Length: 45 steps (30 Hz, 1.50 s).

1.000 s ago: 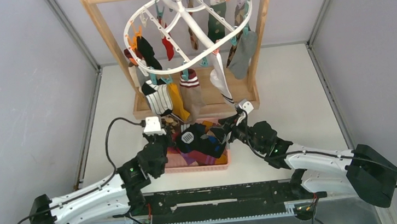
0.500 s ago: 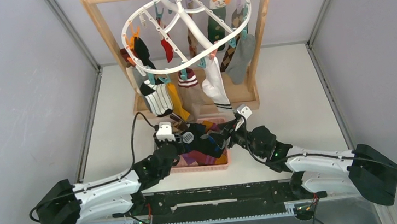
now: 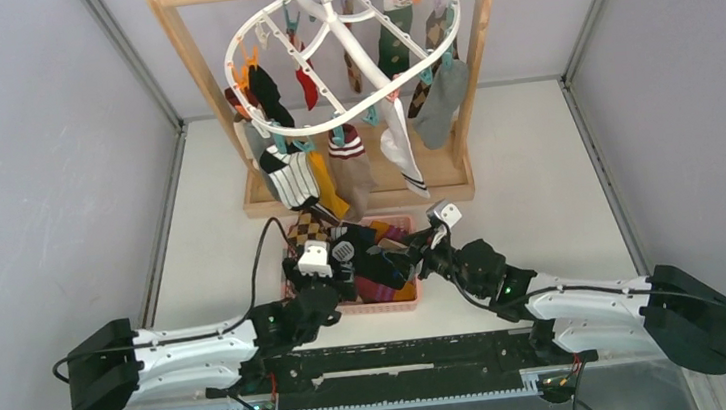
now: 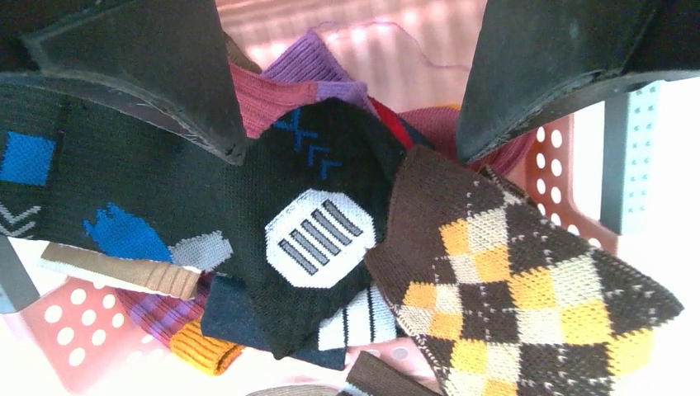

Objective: Remove the socks clipped to the hanger
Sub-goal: Place the sock in the bin, then adjust the sock in the bin.

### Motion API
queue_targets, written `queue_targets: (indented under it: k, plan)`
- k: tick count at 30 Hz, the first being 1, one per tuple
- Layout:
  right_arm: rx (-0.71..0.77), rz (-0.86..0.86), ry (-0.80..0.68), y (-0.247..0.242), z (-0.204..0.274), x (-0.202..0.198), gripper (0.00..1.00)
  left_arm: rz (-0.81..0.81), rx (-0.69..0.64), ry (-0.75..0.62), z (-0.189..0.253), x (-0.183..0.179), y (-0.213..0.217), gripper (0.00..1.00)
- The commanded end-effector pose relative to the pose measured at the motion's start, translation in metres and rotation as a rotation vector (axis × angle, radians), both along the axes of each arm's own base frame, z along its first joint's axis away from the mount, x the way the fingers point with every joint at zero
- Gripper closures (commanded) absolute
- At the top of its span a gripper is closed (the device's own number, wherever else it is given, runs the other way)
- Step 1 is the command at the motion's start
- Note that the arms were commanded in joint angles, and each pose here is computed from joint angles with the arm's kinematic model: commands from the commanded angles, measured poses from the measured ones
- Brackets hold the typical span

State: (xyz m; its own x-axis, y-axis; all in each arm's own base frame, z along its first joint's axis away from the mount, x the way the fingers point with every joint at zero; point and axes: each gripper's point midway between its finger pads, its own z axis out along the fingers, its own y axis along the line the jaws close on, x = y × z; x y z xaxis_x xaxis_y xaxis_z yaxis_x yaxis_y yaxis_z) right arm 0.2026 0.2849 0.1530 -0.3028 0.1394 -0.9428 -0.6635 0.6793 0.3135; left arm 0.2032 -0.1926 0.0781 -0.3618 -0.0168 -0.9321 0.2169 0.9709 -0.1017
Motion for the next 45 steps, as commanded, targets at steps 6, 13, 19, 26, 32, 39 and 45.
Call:
queue_targets:
  k: [6, 13, 19, 26, 32, 39, 45]
  plan:
    - [0.042, -0.011, -0.019, -0.001, 0.011, -0.014, 0.38, 0.039, -0.038, -0.059, 0.046, -0.011, 0.007, 0.0]
    - [0.041, 0.0, -0.014, -0.005, 0.01, -0.022, 0.38, 0.046, -0.034, -0.095, 0.076, -0.022, 0.004, 0.0]
    - [0.037, -0.006, -0.027, -0.012, 0.011, -0.024, 0.37, 0.091, -0.032, -0.155, 0.106, -0.021, 0.009, 0.0]
    - [0.052, 0.013, -0.039, -0.013, 0.011, -0.026, 0.35, 0.16, -0.028, -0.205, 0.136, 0.001, 0.014, 0.0]
    - [0.05, 0.033, -0.04, -0.007, 0.008, -0.023, 0.35, 0.187, -0.051, -0.201, 0.138, 0.04, 0.024, 0.0]
    - [0.023, 0.045, -0.015, -0.002, -0.008, -0.02, 0.35, 0.115, -0.076, -0.176, 0.126, 0.064, 0.01, 0.19]
    - [0.009, 0.038, -0.006, -0.003, -0.015, -0.018, 0.35, 0.077, -0.038, -0.129, 0.104, 0.073, -0.006, 0.52]
